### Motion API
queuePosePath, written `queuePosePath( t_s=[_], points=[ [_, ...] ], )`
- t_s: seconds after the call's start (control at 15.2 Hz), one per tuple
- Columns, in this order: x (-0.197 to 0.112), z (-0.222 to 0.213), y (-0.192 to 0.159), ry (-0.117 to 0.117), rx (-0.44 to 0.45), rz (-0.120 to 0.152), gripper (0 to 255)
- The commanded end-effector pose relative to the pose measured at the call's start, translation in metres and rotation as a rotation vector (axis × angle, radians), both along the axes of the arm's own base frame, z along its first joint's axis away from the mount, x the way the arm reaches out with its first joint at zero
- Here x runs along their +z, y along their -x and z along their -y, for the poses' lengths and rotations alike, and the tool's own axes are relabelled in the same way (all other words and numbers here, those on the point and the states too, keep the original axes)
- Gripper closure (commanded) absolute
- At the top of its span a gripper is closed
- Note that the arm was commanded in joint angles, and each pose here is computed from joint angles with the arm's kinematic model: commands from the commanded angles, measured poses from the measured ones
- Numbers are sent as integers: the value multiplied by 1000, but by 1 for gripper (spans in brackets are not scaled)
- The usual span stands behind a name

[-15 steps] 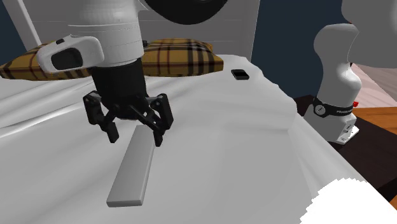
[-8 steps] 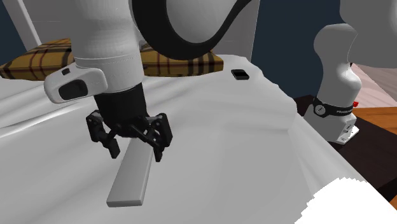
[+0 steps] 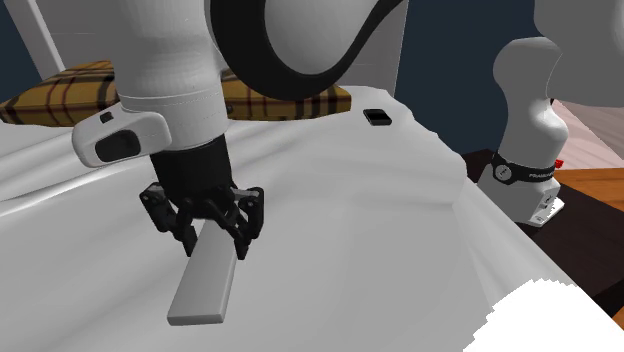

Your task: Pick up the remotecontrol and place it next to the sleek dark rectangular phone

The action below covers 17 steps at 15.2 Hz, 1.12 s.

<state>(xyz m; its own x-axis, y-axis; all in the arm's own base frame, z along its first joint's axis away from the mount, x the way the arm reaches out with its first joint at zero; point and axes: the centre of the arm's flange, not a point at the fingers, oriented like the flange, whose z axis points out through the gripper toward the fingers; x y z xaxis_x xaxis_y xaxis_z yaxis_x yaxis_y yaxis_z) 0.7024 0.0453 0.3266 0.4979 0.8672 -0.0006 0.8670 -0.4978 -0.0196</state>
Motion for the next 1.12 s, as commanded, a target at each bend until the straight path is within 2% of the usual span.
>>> queuePosePath(
  t_s=[0.0, 0.53, 1.06],
  points=[
    [-1, 0, 0, 0, 0, -1, 255],
    [-1, 0, 0, 0, 0, -1, 255],
    [42, 0, 0, 0, 0, -1, 255]
  ],
)
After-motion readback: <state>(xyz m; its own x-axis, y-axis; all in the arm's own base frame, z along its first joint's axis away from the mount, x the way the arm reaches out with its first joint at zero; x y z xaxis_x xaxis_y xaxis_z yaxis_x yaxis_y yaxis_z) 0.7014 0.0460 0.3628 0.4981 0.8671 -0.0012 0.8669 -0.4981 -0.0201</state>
